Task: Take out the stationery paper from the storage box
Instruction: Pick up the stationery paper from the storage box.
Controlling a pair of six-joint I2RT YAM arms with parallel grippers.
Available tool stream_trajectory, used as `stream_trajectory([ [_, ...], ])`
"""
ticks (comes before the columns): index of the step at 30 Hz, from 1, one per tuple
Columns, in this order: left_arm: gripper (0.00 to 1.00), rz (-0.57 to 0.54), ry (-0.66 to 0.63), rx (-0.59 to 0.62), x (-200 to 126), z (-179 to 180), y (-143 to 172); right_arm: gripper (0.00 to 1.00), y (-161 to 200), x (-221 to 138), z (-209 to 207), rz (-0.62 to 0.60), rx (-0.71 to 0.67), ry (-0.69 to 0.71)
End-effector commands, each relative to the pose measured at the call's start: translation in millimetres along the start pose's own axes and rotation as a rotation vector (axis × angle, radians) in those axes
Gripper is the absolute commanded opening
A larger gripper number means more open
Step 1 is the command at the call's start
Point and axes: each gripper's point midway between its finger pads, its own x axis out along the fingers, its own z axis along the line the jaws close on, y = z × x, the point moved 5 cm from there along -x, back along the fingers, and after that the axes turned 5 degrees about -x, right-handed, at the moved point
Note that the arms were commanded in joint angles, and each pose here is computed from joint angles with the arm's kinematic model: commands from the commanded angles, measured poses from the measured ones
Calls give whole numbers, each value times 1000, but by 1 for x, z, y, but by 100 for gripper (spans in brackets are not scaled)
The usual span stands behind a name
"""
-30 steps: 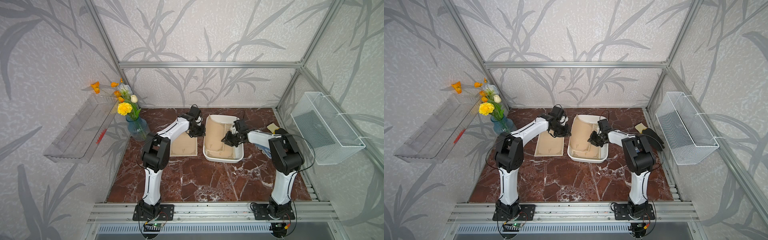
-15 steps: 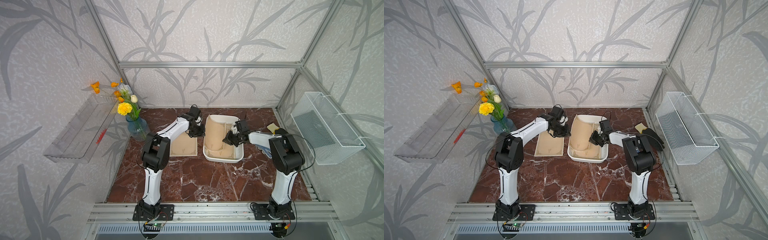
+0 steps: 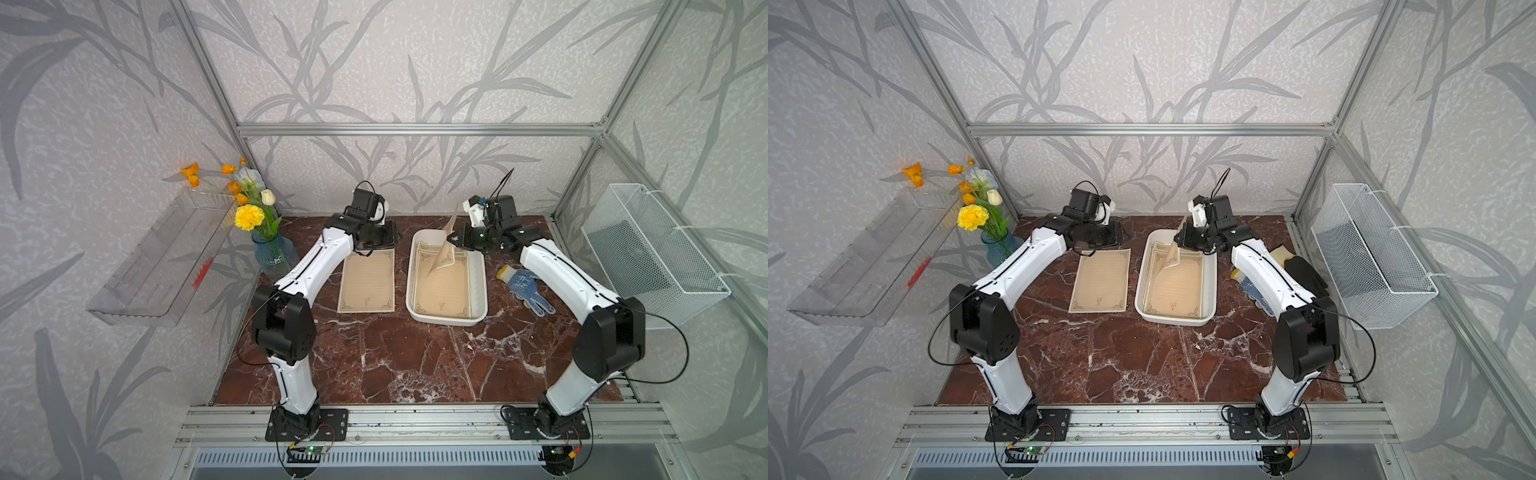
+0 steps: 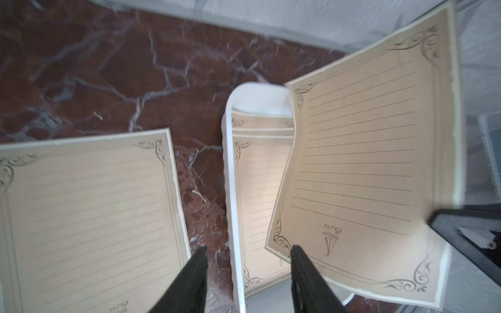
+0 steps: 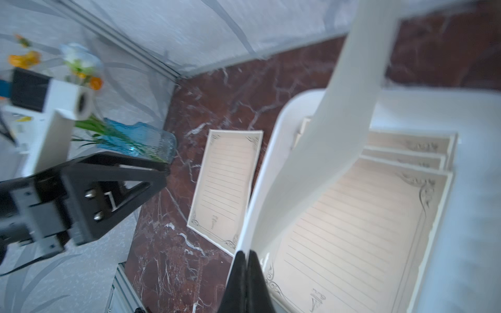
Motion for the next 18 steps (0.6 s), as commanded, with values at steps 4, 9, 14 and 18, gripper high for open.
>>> stream_trajectory([
  [4, 57, -259, 313, 93, -62, -30, -34, 0, -7, -63, 83, -26, -590, 75],
  [9, 61, -318, 585, 163, -97, -59, -39, 0, -7, -116, 141, -205, -873, -36],
  [14, 62, -293, 837, 212, -125, -86, -30, 0, -2, -157, 156, -331, -971, -85],
  [18, 62, -270, 922, 240, -145, -95, -17, 0, 2, -176, 150, -366, -988, -21],
])
